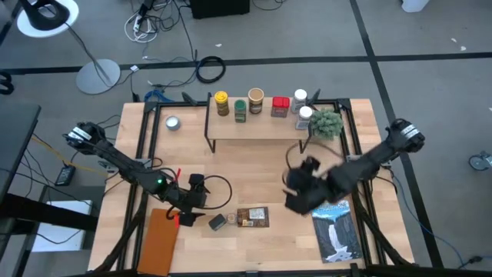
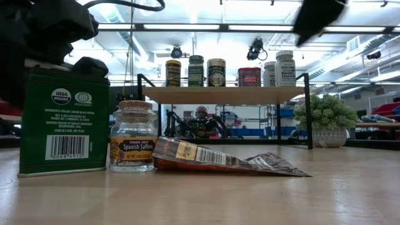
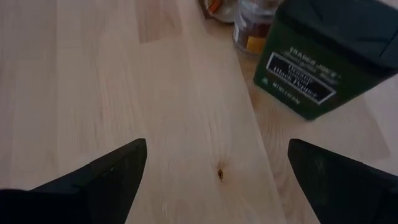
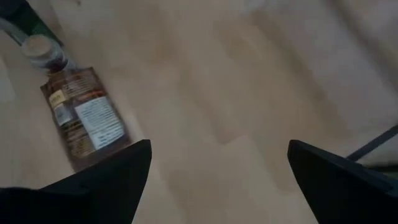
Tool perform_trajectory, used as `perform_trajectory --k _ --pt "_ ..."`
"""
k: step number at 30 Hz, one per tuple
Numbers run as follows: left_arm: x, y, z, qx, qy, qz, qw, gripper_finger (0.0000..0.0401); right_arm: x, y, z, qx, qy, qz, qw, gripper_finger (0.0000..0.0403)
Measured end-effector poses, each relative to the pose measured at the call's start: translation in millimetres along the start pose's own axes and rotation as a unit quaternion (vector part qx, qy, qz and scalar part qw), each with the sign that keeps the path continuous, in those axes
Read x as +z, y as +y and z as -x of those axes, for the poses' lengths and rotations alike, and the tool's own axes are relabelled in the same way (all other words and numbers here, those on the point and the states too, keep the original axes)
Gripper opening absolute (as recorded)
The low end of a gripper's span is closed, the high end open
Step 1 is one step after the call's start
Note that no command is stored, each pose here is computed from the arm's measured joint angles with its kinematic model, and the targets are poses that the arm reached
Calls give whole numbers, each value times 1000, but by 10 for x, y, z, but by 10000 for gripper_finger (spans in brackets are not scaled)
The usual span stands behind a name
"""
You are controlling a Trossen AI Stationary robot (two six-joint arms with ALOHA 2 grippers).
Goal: Shelf spices
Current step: Put the black seasoning can on the shelf
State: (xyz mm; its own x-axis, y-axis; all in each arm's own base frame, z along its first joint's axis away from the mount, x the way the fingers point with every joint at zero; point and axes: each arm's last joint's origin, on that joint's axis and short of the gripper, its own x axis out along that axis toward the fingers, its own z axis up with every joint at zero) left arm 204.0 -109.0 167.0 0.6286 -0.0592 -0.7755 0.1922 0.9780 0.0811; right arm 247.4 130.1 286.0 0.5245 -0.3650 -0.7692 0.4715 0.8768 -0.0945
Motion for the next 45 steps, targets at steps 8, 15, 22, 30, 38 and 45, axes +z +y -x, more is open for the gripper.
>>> perform_trajectory --k 8,15,22,30,38,45 --pt "79 -16 4 -9 -40 11 999 397 -828 373 -230 119 -60 -103 986 377" --pt "167 -32 16 -18 -84 24 996 397 -1181 421 -369 191 -126 -119 966 377" --pt "265 -46 37 -29 -133 38 990 397 -1258 302 -549 175 -124 -124 969 377" --pt "430 -65 101 -47 -220 62 972 397 -1139 239 -655 154 -131 -149 968 375" --pt "542 -71 165 -61 -281 79 954 397 -1085 241 -670 160 -139 -166 963 375" --pt "625 -72 225 -71 -329 92 937 397 -1080 244 -668 162 -139 -167 963 375"
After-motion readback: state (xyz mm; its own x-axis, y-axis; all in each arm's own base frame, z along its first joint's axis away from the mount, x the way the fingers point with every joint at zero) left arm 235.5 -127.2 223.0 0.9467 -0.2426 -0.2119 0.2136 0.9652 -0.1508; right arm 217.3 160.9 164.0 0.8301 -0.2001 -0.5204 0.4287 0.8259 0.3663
